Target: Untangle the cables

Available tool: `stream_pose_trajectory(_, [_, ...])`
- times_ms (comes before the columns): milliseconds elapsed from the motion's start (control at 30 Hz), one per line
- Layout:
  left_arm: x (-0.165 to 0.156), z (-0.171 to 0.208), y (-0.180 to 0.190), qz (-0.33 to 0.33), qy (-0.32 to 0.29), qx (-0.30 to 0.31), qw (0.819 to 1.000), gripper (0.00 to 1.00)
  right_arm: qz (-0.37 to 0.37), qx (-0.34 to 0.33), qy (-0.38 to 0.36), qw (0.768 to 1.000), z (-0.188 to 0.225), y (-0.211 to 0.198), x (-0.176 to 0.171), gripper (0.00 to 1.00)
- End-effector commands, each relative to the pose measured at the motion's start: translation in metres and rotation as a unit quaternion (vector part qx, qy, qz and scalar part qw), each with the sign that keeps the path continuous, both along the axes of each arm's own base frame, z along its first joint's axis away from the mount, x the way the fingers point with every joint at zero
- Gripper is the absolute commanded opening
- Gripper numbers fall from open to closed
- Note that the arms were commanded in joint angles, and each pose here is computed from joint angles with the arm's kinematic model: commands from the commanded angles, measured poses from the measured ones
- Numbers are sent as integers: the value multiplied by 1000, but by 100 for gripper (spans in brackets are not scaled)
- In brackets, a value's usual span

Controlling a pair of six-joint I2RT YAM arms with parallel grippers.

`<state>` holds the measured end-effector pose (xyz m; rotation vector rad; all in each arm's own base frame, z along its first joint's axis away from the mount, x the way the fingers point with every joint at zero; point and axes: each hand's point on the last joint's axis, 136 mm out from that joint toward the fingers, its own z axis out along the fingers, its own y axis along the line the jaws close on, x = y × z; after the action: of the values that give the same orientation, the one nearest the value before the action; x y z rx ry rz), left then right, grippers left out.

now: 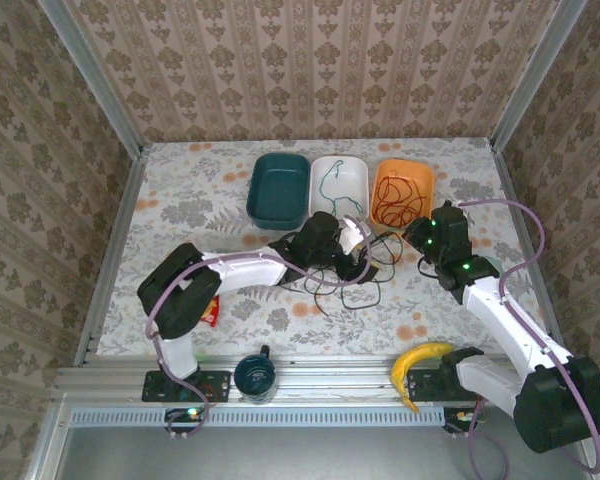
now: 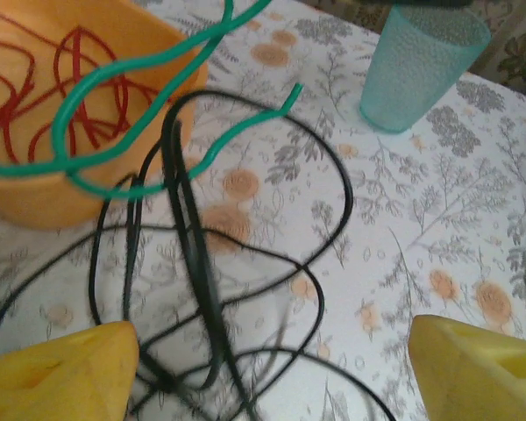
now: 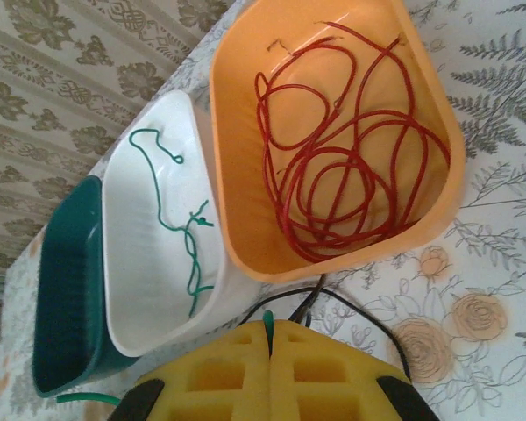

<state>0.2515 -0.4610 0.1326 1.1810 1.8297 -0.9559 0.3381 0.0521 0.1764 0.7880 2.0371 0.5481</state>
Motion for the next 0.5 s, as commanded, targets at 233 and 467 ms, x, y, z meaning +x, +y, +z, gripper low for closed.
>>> stream_pose_trajectory(233, [18, -2, -4, 27, -20, -2, 999, 0, -6, 71, -9, 997, 1, 14, 5, 0])
stream_pose_trajectory(467, [-1, 32, -12, -11, -44, -22, 999, 0, 17, 108, 1, 994, -15, 45, 15, 0])
